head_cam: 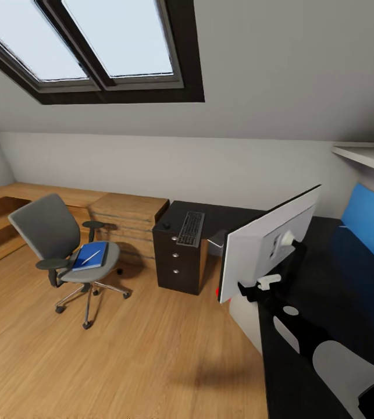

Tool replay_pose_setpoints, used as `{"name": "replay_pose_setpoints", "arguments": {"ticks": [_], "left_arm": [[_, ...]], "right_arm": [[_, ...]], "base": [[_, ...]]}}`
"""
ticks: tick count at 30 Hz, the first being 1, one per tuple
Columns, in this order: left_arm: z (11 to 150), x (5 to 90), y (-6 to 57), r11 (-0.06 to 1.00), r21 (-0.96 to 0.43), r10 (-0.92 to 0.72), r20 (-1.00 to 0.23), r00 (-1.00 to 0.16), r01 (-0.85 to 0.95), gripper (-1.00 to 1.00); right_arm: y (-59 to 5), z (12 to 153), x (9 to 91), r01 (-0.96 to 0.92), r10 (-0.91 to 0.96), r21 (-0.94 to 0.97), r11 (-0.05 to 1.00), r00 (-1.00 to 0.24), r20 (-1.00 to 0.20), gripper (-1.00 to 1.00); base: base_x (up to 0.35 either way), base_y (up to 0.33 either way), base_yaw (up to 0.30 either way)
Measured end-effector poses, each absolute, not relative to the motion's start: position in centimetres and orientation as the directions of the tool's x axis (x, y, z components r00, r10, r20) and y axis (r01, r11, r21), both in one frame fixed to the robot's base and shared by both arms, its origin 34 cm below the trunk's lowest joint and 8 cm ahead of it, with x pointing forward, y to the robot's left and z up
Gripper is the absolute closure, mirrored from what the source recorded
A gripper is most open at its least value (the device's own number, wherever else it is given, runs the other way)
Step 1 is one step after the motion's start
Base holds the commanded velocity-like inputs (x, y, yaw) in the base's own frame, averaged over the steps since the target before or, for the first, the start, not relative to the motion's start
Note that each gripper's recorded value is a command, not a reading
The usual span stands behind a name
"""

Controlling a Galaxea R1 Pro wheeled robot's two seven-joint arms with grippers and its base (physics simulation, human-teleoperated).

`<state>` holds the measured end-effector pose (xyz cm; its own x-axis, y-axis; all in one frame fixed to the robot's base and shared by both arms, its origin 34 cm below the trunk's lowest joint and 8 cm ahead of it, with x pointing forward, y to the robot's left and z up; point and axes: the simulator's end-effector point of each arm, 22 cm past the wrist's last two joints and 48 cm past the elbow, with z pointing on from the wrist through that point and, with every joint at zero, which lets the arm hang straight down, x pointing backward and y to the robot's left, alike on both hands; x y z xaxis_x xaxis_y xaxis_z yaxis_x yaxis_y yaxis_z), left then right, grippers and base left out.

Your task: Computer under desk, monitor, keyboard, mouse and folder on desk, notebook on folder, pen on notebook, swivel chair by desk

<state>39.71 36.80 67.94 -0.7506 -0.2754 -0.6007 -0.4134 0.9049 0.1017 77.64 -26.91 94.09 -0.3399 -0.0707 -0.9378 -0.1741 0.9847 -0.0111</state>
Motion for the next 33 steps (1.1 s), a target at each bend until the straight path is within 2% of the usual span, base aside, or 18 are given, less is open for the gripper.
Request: {"name": "replay_pose_setpoints", "arguments": {"ticks": [6, 15, 24, 33], "left_arm": [[67.93, 39.72, 36.8, 0.905, 0.102, -0.276, -0.601, -0.751, -0.414, -1.0], [67.94, 39.73, 36.89, 0.904, 0.103, -0.275, -0.601, -0.751, -0.414, -1.0], [67.95, 39.73, 36.91, 0.904, 0.103, -0.275, -0.601, -0.75, -0.414, -1.0], [67.96, 39.71, 36.91, 0.905, 0.103, -0.275, -0.601, -0.75, -0.414, -1.0]], "right_arm": [[-26.81, 94.09, 77.65, -0.176, -0.07, -0.01, 0.984, -0.339, -0.938, -1.0], [-26.86, 94.03, 77.65, -0.175, -0.07, -0.01, 0.984, -0.34, -0.938, -1.0], [-26.85, 94.05, 77.63, -0.176, -0.07, -0.01, 0.984, -0.34, -0.938, -1.0], [-26.83, 94.08, 77.63, -0.176, -0.071, -0.011, 0.984, -0.339, -0.938, -1.0]], "base": [[-0.043, 0.039, 0.024], [-0.22, 0.198, -0.006], [-0.179, 0.243, -0.196], [-0.024, 0.046, -0.144]]}}
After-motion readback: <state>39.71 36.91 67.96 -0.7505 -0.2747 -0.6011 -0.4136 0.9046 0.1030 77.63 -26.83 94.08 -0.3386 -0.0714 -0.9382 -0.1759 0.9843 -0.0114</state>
